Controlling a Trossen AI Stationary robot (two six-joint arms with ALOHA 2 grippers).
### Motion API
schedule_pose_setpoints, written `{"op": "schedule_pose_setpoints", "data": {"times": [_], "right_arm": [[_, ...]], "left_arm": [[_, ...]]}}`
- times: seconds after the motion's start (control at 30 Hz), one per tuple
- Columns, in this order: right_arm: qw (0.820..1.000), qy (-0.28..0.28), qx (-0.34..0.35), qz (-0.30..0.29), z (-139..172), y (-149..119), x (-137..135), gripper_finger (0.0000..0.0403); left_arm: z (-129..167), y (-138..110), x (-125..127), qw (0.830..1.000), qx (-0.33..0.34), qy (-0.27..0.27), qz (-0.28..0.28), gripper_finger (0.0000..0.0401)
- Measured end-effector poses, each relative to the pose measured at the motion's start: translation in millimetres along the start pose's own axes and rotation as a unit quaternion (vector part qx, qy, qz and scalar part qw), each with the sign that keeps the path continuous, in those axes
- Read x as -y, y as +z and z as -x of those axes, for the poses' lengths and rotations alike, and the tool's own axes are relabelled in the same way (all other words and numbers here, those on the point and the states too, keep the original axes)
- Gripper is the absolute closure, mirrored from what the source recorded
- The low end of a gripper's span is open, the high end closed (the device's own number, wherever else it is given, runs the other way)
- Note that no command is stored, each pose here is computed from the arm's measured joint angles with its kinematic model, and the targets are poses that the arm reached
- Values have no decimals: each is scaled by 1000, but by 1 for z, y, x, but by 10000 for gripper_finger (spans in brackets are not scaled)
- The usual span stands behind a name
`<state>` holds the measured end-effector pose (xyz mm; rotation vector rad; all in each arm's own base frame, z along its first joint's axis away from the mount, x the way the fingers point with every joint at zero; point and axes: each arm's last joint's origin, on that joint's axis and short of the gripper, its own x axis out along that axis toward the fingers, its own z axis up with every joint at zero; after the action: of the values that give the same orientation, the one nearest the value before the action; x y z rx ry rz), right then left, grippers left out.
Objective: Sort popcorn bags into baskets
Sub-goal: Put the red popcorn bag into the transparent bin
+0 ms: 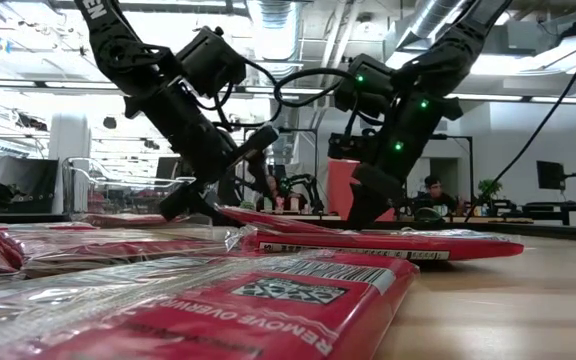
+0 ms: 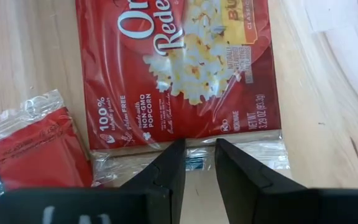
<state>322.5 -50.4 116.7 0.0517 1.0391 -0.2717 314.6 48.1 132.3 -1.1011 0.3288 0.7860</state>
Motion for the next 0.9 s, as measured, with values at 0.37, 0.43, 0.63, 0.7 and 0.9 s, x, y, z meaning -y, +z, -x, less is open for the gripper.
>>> {"op": "schedule_pose_setpoints", "data": {"times": [0.37, 0.43, 0.63, 0.7, 0.9], "right_arm": [[1000, 2, 11, 1, 3, 2, 0, 290], [1000, 2, 16, 1, 5, 3, 0, 290], [1000, 4, 19, 2, 26, 5, 3, 290], [1000, 3, 15, 1, 40, 6, 6, 290], [999, -16, 37, -17, 95, 6, 18, 290]], "left_arm": [[0, -2, -1, 999, -31, -4, 7, 259], [0, -2, -1, 999, -31, -4, 9, 306], [0, -2, 1, 999, -38, -14, 5, 387], [2, -1, 3, 999, -40, -22, 12, 389], [24, 19, 19, 997, -3, -61, 53, 396]]}}
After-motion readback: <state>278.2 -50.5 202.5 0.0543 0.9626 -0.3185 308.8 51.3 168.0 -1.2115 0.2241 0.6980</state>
